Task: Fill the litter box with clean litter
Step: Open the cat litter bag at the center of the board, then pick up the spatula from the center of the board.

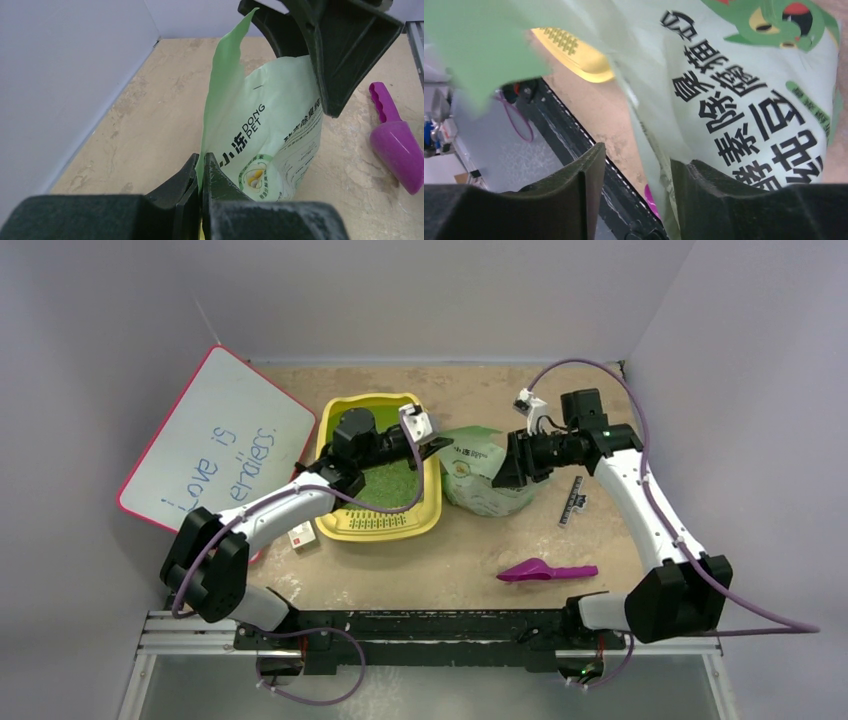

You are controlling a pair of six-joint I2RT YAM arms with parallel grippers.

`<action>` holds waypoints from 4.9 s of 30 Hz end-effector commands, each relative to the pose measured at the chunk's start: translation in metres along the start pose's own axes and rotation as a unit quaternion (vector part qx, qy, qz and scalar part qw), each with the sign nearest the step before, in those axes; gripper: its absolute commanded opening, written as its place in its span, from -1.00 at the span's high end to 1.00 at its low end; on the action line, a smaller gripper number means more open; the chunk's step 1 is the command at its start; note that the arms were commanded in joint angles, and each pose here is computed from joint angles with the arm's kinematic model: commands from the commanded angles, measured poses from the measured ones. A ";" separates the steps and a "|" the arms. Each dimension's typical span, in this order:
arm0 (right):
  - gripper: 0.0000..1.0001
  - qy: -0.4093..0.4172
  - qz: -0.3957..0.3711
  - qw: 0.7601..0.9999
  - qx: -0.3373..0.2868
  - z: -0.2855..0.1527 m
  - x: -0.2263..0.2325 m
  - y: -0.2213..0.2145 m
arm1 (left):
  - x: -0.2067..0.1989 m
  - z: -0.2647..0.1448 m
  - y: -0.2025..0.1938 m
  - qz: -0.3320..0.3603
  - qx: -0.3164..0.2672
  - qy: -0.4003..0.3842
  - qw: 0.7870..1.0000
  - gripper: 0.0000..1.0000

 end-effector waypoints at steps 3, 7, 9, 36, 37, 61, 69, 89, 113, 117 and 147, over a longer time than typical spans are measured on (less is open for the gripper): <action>-0.45 -0.153 0.044 0.987 0.023 0.002 -0.011 -0.015 | -0.005 -0.011 0.018 0.010 -0.031 -0.002 0.999 1.00; -0.72 -0.206 0.068 0.974 -0.069 0.003 -0.016 -0.001 | -0.011 -0.012 0.017 -0.005 -0.010 -0.036 0.999 1.00; -0.74 -0.227 0.075 0.964 -0.117 0.004 -0.019 0.006 | -0.014 -0.013 0.013 -0.012 0.008 -0.054 0.998 1.00; -0.95 -0.149 0.063 0.897 -0.412 -0.023 -0.014 0.080 | -0.015 -0.008 -0.023 -0.001 0.111 -0.068 0.992 1.00; -0.95 -0.136 0.056 0.901 -0.409 -0.030 -0.010 0.082 | -0.014 -0.008 -0.023 -0.002 0.108 -0.063 0.992 1.00; -0.79 -0.296 0.249 0.919 -0.078 -0.072 0.053 -0.059 | -0.005 0.000 0.009 -0.015 0.062 -0.019 0.998 0.36; -0.74 -0.240 0.272 0.932 -0.014 -0.037 0.038 -0.097 | -0.002 -0.006 0.024 -0.011 0.040 0.011 0.999 0.13; -0.75 -0.278 0.220 0.935 -0.002 -0.010 0.032 -0.129 | 0.003 -0.011 0.028 -0.014 0.023 0.024 0.999 0.08; -0.87 -0.369 0.274 0.882 -0.101 -0.025 0.033 -0.101 | -0.002 -0.040 0.046 -0.009 0.004 0.078 0.997 -0.31; -0.90 -0.410 0.287 0.852 -0.156 -0.039 0.035 -0.094 | -0.020 -0.058 0.045 -0.039 0.023 0.059 0.997 -0.31; -0.98 -0.494 0.305 0.766 -0.276 -0.090 0.052 -0.091 | -0.209 0.033 -0.092 -0.010 0.028 -0.033 0.999 -0.22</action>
Point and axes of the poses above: each gripper's point midway between its finger pads, its own z axis out along the fingers, its own x axis along the line the jaws close on, y = z × x, the point moved 10 cm from there along -z, back along the fingers, and after that the axes turned 11 degrees about -z, right-handed, at the moved point
